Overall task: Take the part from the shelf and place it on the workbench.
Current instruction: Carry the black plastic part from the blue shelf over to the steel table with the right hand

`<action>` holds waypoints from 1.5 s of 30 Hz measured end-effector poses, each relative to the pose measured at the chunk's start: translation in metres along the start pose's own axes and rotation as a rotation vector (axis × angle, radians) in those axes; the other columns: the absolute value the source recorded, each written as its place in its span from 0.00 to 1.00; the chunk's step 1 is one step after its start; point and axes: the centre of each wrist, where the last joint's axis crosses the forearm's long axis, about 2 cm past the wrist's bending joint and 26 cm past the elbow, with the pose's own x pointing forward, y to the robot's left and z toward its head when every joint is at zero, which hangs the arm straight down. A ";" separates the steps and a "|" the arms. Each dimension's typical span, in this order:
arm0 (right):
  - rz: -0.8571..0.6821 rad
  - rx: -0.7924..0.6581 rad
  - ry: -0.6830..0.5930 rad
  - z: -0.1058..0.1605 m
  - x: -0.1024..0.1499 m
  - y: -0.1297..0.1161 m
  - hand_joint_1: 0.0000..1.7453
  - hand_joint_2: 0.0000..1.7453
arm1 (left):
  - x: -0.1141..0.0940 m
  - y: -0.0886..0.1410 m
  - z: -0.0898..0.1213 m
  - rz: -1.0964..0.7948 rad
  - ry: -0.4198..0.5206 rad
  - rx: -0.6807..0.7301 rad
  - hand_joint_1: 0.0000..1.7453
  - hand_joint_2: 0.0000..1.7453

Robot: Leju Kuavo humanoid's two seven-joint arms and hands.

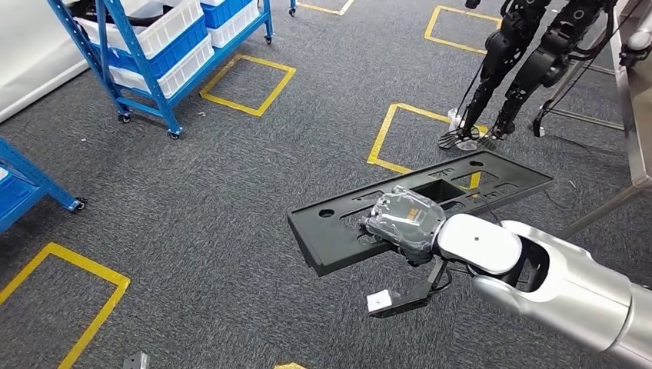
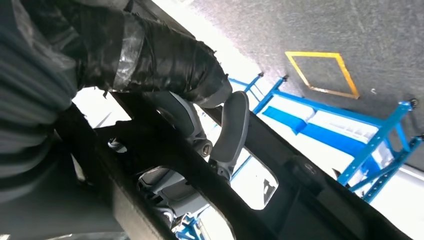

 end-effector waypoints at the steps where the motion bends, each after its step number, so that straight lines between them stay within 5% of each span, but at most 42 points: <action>1: 0.002 -0.004 -0.001 -0.001 0.001 -0.001 1.00 1.00 | 0.000 0.000 0.000 0.000 0.001 0.000 0.00 1.00; 45: 0.000 -0.170 -0.170 -0.071 0.049 -0.073 1.00 1.00 | -0.003 -0.006 0.002 -0.015 0.016 -0.016 0.00 1.00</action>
